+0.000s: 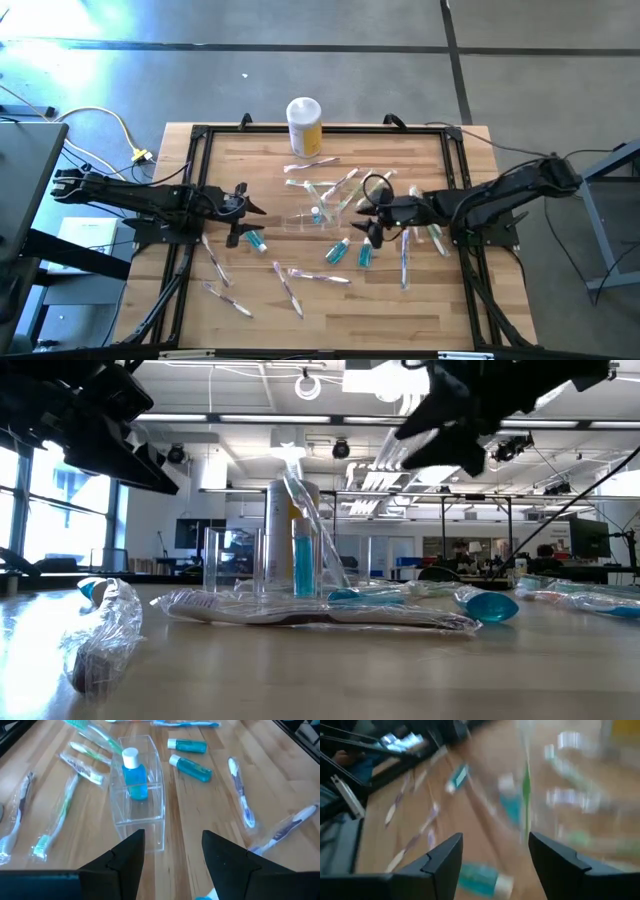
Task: Pick & Place toothbrushing station
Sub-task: Put the mouthwash bottle into the transparent organizer
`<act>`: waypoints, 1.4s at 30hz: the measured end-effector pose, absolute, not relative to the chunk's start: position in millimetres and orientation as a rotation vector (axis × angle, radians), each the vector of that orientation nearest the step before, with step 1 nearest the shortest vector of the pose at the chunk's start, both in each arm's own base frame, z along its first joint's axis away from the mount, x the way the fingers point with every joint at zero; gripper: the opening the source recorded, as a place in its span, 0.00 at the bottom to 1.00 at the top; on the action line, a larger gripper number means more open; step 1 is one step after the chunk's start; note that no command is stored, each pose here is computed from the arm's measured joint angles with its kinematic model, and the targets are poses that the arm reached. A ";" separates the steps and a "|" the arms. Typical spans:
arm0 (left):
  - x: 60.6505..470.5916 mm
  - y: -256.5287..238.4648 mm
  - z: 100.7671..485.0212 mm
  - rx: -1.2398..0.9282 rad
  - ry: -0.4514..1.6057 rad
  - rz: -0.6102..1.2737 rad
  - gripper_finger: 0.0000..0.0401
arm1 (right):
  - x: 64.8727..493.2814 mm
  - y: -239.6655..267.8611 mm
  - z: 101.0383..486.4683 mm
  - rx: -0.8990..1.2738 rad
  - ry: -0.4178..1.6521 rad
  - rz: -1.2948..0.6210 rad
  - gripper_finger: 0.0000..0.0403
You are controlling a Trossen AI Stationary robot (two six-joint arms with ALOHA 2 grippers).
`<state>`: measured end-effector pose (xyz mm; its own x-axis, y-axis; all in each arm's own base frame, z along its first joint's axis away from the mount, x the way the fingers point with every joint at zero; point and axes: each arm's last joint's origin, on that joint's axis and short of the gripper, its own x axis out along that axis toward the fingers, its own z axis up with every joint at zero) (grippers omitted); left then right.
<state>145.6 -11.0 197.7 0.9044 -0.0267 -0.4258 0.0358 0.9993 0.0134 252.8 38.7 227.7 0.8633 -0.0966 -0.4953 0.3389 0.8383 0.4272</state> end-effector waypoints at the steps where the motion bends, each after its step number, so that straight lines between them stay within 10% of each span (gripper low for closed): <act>1: 145.6 -11.0 197.7 0.021 0.439 -0.032 0.48 | 250.6 40.0 224.5 0.582 0.519 -0.246 0.54; 10: 146.0 -11.0 198.7 0.045 0.428 -0.037 0.48 | 245.6 45.9 197.5 1.003 0.743 -0.391 0.53; 42: 146.4 -10.9 199.5 0.178 0.417 -0.061 0.48 | 259.7 27.0 151.1 1.191 0.951 -0.569 0.53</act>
<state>146.4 -10.9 199.5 0.9125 -0.0227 -0.4084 0.0958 0.9825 0.1595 259.7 27.0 151.1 0.5097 0.1025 -0.8542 0.8013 0.3048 0.5147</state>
